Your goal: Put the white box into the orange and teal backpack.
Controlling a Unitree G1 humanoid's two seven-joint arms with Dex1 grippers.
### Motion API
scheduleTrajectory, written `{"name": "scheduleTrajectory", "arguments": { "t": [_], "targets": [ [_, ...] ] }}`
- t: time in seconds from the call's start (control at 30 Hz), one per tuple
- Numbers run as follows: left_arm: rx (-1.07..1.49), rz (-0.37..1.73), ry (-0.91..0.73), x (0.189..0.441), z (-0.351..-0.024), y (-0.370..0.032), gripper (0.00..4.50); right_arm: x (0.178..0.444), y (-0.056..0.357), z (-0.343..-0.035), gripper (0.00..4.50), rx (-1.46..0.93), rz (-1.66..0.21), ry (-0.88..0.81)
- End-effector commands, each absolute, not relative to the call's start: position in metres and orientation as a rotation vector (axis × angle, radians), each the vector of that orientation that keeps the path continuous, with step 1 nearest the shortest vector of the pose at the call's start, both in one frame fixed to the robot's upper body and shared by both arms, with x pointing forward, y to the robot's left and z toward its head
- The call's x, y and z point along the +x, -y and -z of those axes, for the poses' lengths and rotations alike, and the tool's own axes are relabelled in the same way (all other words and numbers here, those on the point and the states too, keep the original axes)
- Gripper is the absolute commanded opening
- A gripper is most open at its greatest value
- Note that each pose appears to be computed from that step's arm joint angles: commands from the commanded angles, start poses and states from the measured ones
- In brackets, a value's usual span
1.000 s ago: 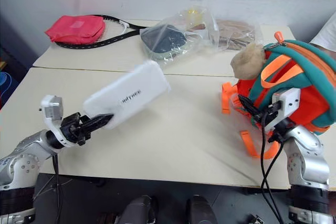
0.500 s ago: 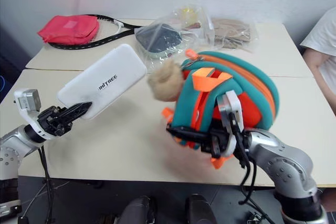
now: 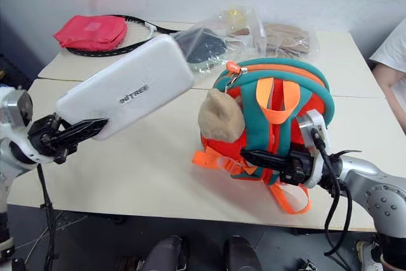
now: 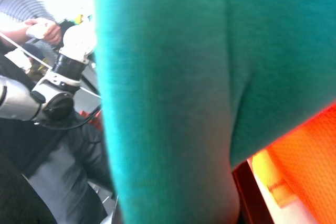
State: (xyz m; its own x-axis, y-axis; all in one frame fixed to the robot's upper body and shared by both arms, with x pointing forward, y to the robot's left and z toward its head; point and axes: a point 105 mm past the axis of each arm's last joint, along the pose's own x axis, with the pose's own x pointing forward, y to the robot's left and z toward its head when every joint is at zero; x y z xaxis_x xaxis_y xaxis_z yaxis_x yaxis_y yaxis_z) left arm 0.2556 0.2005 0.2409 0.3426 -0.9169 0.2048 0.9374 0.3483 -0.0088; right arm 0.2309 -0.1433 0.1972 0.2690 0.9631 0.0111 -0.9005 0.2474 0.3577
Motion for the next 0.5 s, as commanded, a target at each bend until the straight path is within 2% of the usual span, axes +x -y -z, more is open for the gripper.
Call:
{"name": "scheduleTrajectory", "arguments": {
  "t": [0.03, 0.37, 0.5],
  "targets": [
    [-0.057, 1.277, 0.225, 0.257, -0.248, -0.179, 1.32, 0.231, 0.146, -0.200, 0.02, 0.311, -1.295, -0.225],
    [0.009, 1.308, 0.144, 0.281, -0.227, -0.162, 1.32, 0.230, 0.142, -0.197, 0.02, 0.308, -1.301, -0.228],
    [0.070, 1.329, 0.004, 0.284, -0.212, -0.161, 1.32, 0.224, 0.145, -0.193, 0.02, 0.304, -1.292, -0.260]
  ]
}}
